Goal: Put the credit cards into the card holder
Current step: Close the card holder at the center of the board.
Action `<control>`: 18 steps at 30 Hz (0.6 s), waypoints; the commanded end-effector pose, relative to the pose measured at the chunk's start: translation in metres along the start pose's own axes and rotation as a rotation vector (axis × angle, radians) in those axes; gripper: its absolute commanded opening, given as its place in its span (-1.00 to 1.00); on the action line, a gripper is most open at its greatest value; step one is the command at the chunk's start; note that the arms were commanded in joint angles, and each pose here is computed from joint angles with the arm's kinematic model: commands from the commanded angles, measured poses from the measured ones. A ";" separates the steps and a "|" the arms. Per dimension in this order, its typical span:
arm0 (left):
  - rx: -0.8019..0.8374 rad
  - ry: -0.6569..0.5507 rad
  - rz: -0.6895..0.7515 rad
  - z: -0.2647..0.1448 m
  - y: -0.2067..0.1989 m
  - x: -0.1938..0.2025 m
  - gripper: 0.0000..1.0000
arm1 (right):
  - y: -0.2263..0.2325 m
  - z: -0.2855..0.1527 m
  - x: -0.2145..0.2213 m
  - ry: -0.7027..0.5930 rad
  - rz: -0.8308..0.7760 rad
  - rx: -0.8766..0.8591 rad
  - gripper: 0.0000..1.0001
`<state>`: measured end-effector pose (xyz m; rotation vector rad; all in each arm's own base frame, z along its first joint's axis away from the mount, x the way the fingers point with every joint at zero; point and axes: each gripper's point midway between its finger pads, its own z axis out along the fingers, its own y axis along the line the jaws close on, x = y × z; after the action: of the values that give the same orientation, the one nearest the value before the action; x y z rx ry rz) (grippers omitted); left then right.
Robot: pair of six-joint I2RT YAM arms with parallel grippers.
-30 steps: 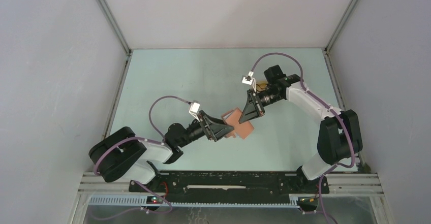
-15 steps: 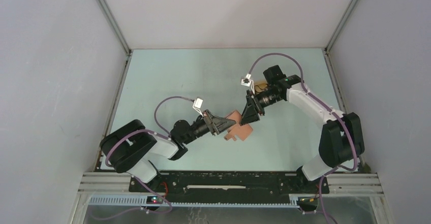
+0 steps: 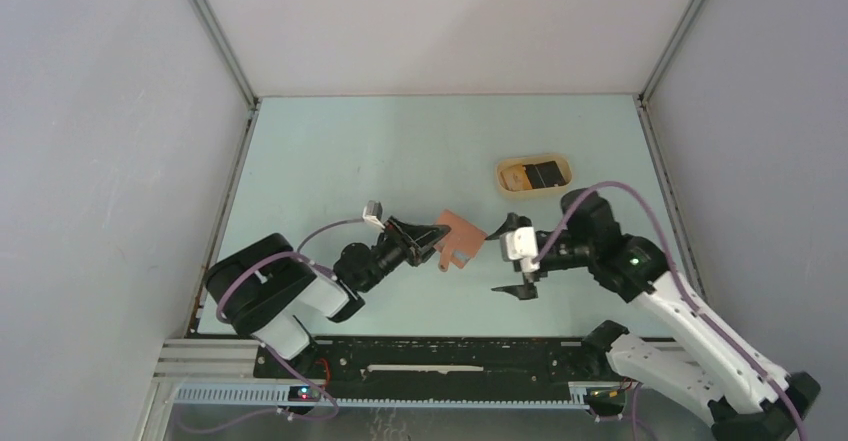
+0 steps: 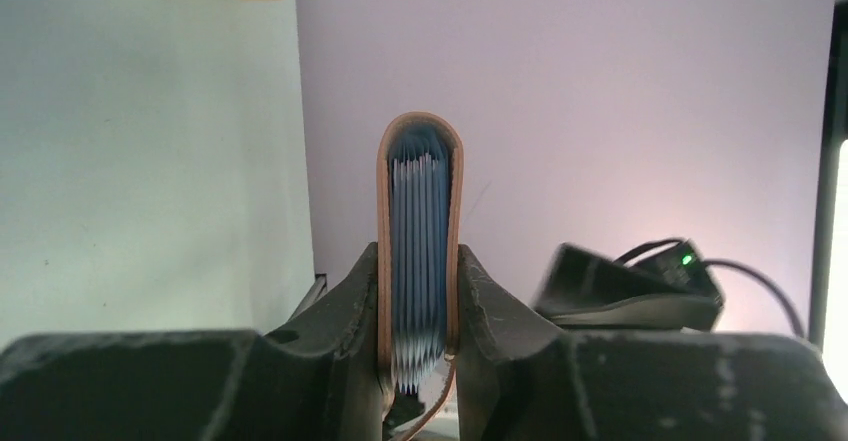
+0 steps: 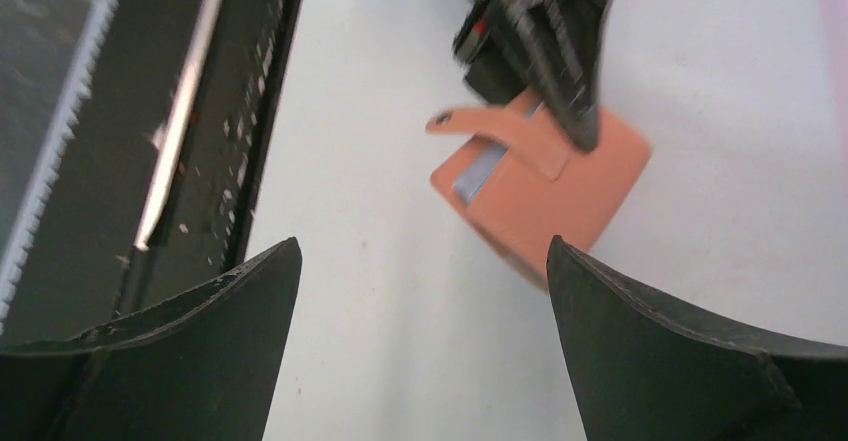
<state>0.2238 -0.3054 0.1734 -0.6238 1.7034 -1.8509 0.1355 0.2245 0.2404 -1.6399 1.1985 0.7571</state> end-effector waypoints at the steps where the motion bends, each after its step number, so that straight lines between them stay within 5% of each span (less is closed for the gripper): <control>1: 0.065 -0.077 -0.208 0.016 -0.020 -0.013 -1.00 | -0.029 0.020 0.044 0.155 -0.134 0.128 0.99; 18: 0.064 -0.054 -0.319 0.036 -0.019 -0.001 -1.00 | -0.063 0.039 0.073 0.296 -0.329 0.367 0.99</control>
<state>0.2430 -0.3248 0.1563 -0.9735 1.7132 -1.9370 0.2003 0.2338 0.1657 -1.6809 1.2036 0.2170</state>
